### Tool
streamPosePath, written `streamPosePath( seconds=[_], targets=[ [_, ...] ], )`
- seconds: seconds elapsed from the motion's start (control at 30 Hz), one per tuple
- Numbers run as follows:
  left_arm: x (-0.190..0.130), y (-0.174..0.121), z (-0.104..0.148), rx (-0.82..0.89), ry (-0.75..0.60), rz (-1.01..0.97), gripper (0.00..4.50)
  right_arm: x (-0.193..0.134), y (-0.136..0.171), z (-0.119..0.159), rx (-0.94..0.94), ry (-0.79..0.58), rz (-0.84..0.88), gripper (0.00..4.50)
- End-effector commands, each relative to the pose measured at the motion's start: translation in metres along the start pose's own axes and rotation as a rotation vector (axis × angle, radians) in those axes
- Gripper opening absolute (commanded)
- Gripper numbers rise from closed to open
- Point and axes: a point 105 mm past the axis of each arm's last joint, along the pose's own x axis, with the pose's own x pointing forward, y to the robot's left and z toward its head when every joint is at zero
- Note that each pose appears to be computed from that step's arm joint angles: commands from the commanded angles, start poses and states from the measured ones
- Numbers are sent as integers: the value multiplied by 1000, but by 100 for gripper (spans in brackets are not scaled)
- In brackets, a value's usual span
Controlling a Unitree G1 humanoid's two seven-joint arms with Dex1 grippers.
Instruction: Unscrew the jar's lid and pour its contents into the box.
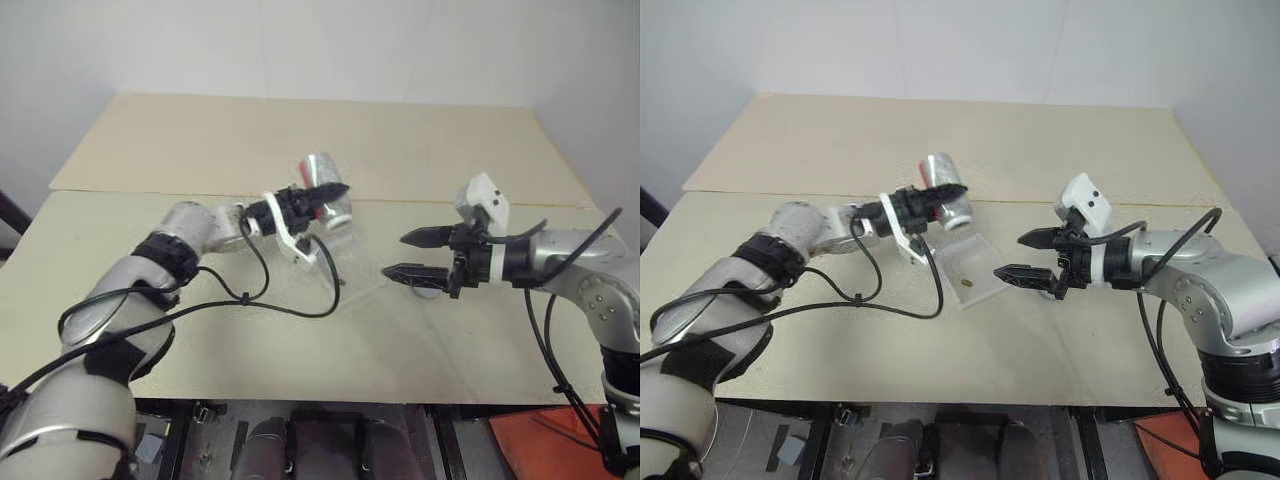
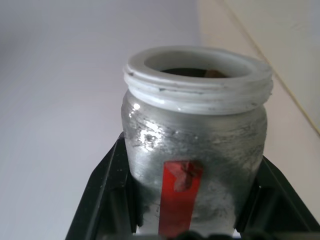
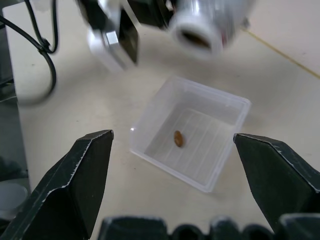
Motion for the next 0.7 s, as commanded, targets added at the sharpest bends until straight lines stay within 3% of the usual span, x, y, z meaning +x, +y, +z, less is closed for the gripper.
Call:
streamPosePath(
  seconds=[0.03,0.2,0.33,0.5,0.7],
  targets=[
    [-10,23,-21,-403,171,135,192,-9,-2,18,-102,-81,-37,446],
    [-41,12,-32,-1148,305,202,192,-9,-4,21,-127,-112,-52,446],
    [-58,1,-26,-1459,354,214,192,-8,-6,20,-130,-111,-61,446],
    [-76,-20,-13,-1602,400,211,192,-7,-5,20,-123,-119,-66,446],
    [-84,-39,-14,-1628,437,302,192,-4,-3,19,-117,-121,-64,446]
  ],
)
